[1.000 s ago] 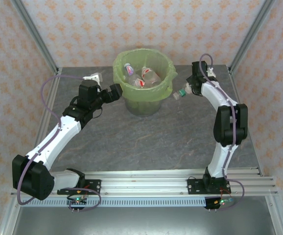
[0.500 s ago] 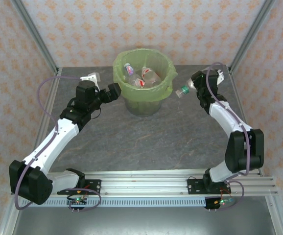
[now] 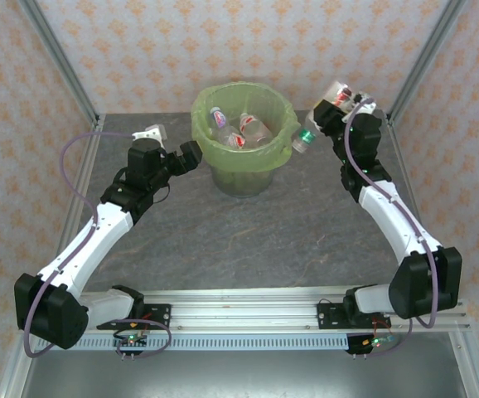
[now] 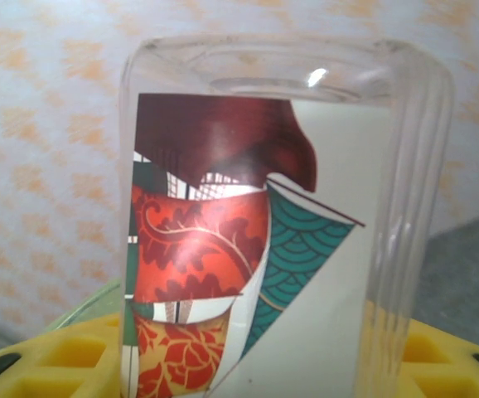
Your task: Put the plastic bottles in the bin
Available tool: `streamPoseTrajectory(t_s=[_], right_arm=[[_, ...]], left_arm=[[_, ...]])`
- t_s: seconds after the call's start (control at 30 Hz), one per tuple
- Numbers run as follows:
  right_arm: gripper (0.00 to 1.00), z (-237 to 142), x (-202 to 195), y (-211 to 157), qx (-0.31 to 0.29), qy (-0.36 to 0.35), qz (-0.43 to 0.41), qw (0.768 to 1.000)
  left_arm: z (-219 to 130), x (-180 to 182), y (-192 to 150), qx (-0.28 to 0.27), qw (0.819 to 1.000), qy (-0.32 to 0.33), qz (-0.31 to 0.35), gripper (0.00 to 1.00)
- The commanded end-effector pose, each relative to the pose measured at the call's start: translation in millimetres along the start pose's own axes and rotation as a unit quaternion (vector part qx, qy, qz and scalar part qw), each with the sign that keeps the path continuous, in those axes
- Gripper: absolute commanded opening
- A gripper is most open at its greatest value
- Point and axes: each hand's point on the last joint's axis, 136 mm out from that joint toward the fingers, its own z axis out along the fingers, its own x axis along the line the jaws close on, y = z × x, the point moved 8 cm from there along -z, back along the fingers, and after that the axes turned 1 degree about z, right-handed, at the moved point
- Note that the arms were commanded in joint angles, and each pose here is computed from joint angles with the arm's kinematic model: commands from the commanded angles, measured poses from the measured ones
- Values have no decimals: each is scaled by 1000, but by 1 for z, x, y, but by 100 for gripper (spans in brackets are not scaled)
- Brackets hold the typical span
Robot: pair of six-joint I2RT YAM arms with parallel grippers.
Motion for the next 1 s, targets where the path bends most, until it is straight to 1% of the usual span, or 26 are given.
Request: streamPoseTrajectory(t_s=[0.0,0.1,0.2,0.27,0.37,0.53,0.67,0.77,0.83,0.9,0.97], right_arm=[[0,-12,47,26,-53,41,-124,990],[0,-11,61,36,-83,28,-159,983],[0,-8,74,45,-76,27,-201,976],[0,-5,84,45,-65,30,-249,966],[0,-1,99,43,-61,42,-323,944],[0,8,120,37,-26,115,-389,914],[0,17,136,30,-6,184,-418,889],[0,29,141,23,3,211,-440,873],[0,38,144,19,16,218,-451,865],[0,44,148,19,27,227,-448,864],[0,50,152,16,37,249,-449,857]], left_arm=[[-7,2,2,-14,1000,14,-2,100],[-7,3,3,-16,1000,17,-2,100],[-7,3,4,-16,1000,18,-1,100],[-7,2,4,-15,1000,20,0,100],[-7,2,5,-15,1000,20,1,100],[-6,3,3,-12,1000,21,-2,100],[-7,4,2,-13,1000,22,-3,100],[-8,5,2,-12,1000,25,-2,100],[-9,6,1,-12,1000,27,-2,100],[-10,6,0,-13,1000,27,-2,100],[-12,7,0,-15,999,29,-2,100]])
